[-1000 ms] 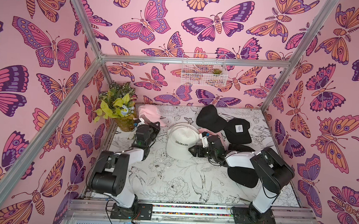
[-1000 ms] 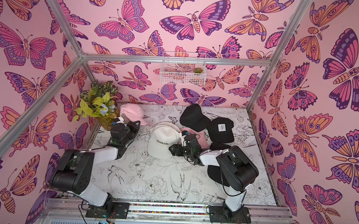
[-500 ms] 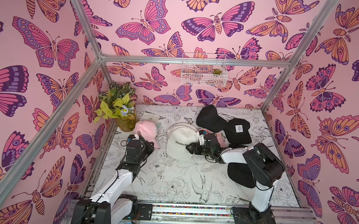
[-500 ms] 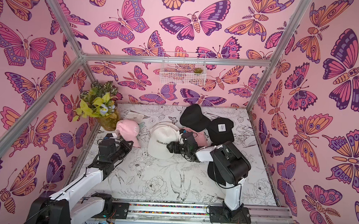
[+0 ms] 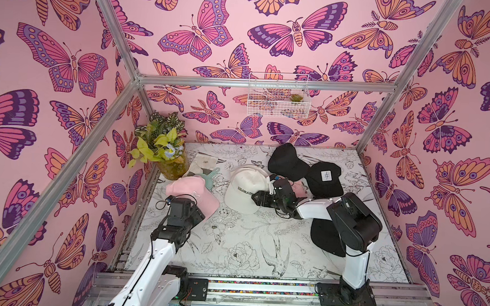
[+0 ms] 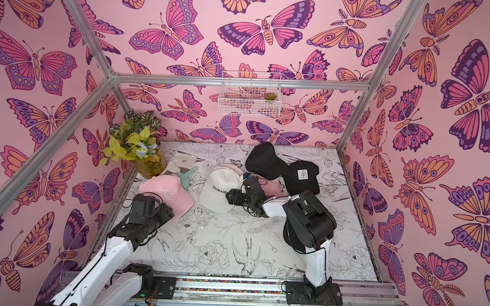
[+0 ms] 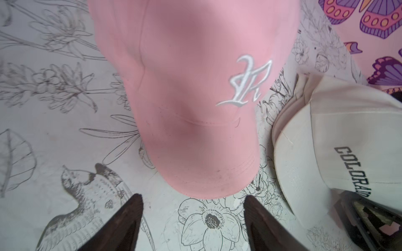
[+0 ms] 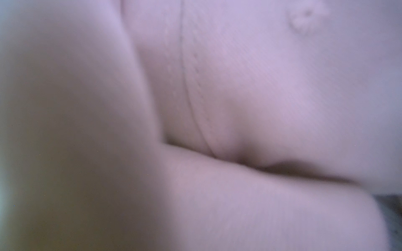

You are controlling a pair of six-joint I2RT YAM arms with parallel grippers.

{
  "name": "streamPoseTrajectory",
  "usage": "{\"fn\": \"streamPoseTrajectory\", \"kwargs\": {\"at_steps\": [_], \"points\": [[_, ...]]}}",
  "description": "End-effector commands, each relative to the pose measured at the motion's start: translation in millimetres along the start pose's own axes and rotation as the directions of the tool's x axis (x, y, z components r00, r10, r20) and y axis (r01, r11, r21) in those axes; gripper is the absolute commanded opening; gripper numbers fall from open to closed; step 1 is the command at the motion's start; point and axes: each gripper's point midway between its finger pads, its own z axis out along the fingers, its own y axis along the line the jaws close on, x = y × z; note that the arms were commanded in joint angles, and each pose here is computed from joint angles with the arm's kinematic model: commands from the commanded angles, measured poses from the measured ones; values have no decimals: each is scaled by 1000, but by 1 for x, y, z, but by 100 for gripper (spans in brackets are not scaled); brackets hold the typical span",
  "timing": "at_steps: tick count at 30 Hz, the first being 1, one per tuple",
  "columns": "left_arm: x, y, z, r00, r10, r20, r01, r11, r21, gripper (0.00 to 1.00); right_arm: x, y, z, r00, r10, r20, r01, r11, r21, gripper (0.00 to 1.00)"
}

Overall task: Stack the baseball caps by color
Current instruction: Place the baseball cap at the center of the board, then adjust the baseball cap at the center of the board.

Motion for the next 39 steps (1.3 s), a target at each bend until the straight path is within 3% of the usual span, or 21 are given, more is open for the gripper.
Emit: {"fn": "streamPoseTrajectory", "kwargs": {"at_steps": [1, 3, 5, 8, 11, 17, 22, 28, 33, 39], "points": [[-9, 6, -18, 1000, 26, 10, -25, 998, -55, 82, 0, -18, -3, 1000, 2, 2, -2, 995, 105, 81], [-17, -14, -26, 999, 45, 3, -45, 999, 11, 87, -3, -21, -6, 1000, 5, 6, -6, 994, 113, 81], [-24, -47, -32, 997, 83, -8, -81, 985, 150, 95, -5, -22, -8, 1000, 20, 5, -20, 995, 98, 81], [-20, -101, -33, 987, 142, -78, -102, 920, 379, 100, -9, -24, -14, 999, 44, 16, -45, 995, 85, 82], [-12, -134, -25, 969, 205, -139, -114, 868, 484, 100, -16, -34, -24, 997, 65, 47, -70, 992, 101, 82], [8, -164, 6, 927, 313, -207, -159, 827, 539, 100, -28, -49, -29, 992, 113, 63, -115, 993, 33, 83], [15, -157, 39, 922, 310, -230, -162, 852, 498, 100, -43, -69, -31, 985, 138, 106, -142, 989, 28, 86], [11, -156, 52, 924, 311, -223, -174, 861, 478, 100, -67, -94, -33, 960, 220, 175, -229, 973, 33, 87], [7, -158, 63, 914, 353, -199, -214, 838, 501, 100, -77, -74, -52, 954, 194, 230, -187, 981, -51, 88], [5, -161, 83, 888, 407, -214, -236, 804, 546, 100, -51, -52, -63, 966, 105, 235, -76, 989, -131, 87]]}}
